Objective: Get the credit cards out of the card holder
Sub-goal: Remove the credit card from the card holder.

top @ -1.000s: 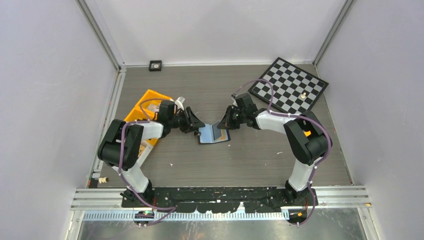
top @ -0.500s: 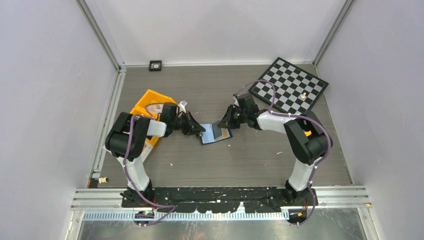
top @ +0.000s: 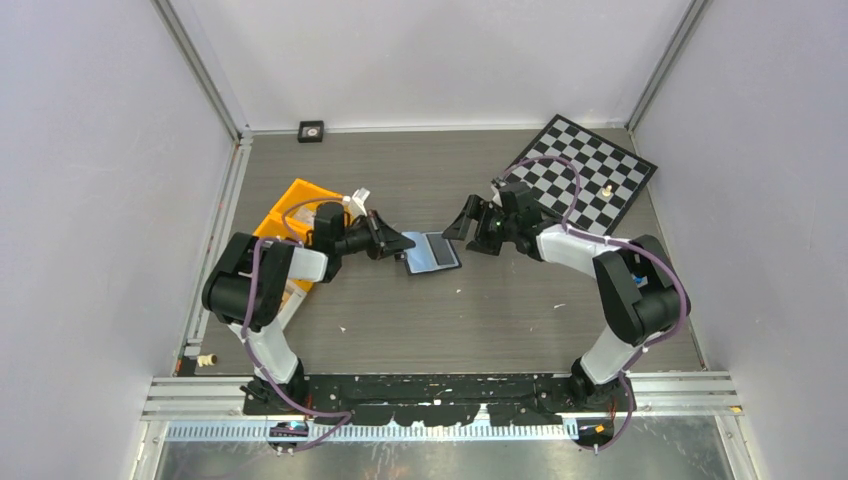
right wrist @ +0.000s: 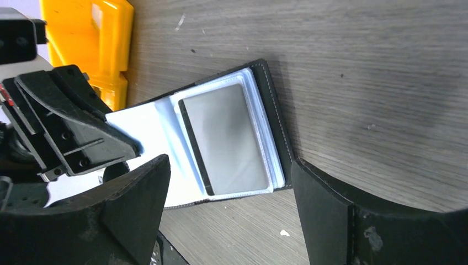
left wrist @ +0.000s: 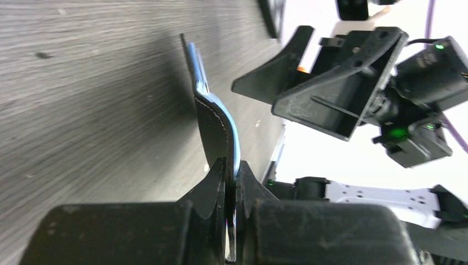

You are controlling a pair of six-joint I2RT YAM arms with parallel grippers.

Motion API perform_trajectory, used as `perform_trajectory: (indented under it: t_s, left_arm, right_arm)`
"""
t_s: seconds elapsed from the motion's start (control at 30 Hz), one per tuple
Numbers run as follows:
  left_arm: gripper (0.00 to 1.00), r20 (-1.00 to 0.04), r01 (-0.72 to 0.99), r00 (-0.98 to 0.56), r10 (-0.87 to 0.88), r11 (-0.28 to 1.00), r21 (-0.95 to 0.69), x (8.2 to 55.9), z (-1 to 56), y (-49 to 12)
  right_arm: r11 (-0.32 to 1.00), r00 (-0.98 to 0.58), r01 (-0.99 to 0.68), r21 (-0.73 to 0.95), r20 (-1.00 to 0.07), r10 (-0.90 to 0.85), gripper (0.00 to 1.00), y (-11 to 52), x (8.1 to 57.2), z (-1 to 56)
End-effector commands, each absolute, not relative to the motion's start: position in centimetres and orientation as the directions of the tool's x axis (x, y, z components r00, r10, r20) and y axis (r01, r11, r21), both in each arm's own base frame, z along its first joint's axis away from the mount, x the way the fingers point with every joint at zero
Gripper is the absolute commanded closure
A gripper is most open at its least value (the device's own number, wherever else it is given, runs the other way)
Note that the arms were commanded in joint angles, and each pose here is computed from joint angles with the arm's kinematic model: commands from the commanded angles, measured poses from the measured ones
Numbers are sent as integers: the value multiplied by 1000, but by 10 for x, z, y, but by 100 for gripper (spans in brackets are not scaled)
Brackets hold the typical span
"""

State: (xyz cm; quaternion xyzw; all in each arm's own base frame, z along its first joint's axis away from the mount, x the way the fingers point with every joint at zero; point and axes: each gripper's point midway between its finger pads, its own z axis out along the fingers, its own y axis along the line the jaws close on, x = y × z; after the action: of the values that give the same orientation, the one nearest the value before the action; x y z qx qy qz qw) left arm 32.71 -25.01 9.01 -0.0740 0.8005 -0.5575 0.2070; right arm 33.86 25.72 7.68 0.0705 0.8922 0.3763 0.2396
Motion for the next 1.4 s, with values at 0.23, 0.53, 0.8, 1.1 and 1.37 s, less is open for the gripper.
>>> perform_trajectory:
  t_s: [0.23, 0.53, 0.8, 1.1, 1.37]
  left_arm:
    - [100, -352, 372, -842, -408, 32, -928, 318, 201, -247]
    - [100, -367, 405, -834, -411, -6, -914, 315, 212, -246]
    - [100, -370, 406, -833, -410, -2, -914, 316, 209, -247]
    - [100, -357, 387, -839, -411, 9, -922, 319, 199, -247]
    - [100, -350, 371, -843, -408, 29, -928, 322, 191, -247]
  right_arm:
    - [572, -827, -183, 799, -440, 350, 14, 265, 343, 131]
    - [353, -822, -266, 897, -403, 402, 12, 275, 336, 171]
    - [207, -819, -319, 925, -379, 431, 30, 277, 330, 201]
    - [152, -817, -313, 938, -347, 461, 64, 267, 334, 207]
    - [182, -820, -319, 930, -367, 438, 72, 269, 333, 204]
